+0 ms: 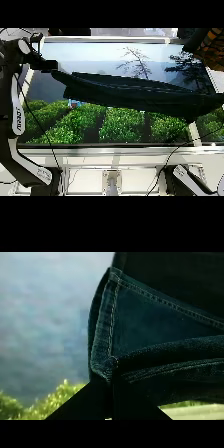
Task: Fold the clothes and pants, and hang the long-sleeved shirts on hangers.
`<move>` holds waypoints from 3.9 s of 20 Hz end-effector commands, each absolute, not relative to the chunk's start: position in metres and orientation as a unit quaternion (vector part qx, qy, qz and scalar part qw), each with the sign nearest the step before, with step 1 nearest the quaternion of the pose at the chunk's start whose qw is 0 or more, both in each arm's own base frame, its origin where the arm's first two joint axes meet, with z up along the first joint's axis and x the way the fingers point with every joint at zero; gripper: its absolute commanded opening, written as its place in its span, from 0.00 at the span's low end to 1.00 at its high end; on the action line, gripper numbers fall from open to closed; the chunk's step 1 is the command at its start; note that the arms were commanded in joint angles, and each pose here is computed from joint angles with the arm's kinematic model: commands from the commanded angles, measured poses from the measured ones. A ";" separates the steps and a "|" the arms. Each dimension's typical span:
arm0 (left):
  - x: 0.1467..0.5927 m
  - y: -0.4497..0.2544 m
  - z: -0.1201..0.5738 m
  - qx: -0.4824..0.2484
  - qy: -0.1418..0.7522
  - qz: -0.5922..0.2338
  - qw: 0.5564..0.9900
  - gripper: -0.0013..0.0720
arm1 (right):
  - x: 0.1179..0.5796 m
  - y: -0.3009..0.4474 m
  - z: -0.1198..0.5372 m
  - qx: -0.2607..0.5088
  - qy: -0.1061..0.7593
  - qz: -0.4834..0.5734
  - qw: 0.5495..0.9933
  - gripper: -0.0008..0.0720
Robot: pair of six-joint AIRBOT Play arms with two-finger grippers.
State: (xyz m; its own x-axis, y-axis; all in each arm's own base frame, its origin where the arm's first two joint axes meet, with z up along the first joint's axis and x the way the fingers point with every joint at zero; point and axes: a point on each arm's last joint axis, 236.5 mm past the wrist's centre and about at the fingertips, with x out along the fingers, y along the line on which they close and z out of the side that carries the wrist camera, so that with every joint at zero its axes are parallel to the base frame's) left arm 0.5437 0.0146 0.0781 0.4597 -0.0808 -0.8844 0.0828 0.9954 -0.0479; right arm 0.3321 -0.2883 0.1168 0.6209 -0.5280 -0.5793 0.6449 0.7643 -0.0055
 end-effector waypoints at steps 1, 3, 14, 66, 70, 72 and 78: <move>0.519 0.017 0.106 -0.006 0.524 -0.058 0.850 0.06 | 0.314 -0.288 0.152 0.062 0.258 -0.346 0.900 0.02; 0.508 0.032 0.128 -0.011 0.514 -0.045 0.857 0.06 | 0.290 -0.299 0.154 0.064 0.267 -0.370 0.888 0.02; 0.442 0.079 0.140 -0.046 0.577 -0.009 0.815 0.06 | 0.182 -0.343 0.123 0.103 0.351 -0.462 0.808 0.02; 0.594 -0.046 -0.068 -0.171 0.537 -0.176 0.807 0.71 | 0.306 -0.338 0.057 0.223 0.460 -0.333 0.792 0.47; 0.579 -0.058 -0.087 -0.185 0.569 -0.193 0.778 0.71 | 0.318 -0.314 0.055 0.257 0.463 -0.288 0.798 0.47; 0.571 -0.062 -0.098 -0.189 0.585 -0.200 0.763 0.71 | 0.327 -0.302 0.056 0.274 0.459 -0.263 0.803 0.47; 0.564 -0.078 -0.123 -0.187 0.603 -0.207 0.747 0.56 | 0.365 -0.259 0.059 0.244 0.468 -0.201 0.825 0.47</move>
